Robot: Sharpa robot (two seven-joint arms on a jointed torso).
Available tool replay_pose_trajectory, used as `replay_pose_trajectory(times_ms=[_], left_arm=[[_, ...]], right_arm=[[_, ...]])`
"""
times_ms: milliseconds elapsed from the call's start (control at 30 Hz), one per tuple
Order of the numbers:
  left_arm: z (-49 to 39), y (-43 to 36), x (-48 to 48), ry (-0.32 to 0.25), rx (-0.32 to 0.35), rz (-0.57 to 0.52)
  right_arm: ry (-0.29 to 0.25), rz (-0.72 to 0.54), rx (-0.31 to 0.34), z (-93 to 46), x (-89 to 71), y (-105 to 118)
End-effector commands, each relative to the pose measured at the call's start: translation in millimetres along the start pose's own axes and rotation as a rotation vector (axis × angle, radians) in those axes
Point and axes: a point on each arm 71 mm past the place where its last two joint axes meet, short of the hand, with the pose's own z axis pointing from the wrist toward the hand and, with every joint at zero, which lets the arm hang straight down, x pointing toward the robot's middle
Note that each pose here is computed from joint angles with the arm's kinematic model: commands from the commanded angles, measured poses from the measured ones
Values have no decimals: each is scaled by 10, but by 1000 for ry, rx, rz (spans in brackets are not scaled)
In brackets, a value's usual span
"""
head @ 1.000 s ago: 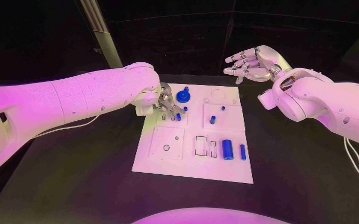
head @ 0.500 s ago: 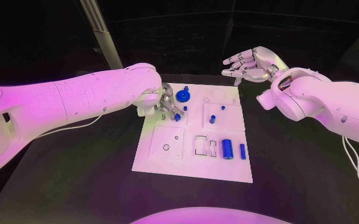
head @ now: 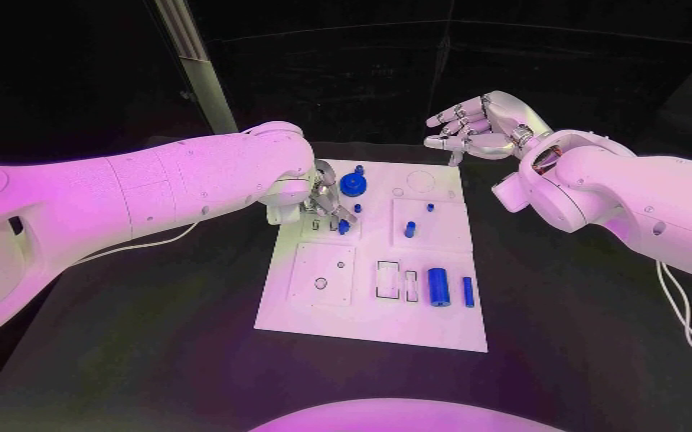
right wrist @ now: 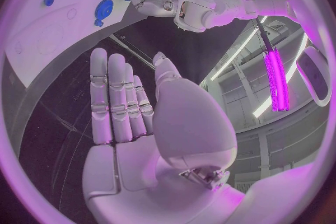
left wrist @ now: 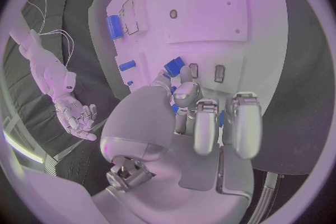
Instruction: Assemble the parts on the task board
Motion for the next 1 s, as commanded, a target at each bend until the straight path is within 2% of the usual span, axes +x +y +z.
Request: replay_pose_trajectory(times_ms=[33, 1000], left_arm=[[-4, -14, 6, 6, 4, 14], [-30, 15, 27, -4, 15, 4]], right_arm=[[13, -2, -3, 8, 7, 13], [12, -3, -2, 21, 10, 9]])
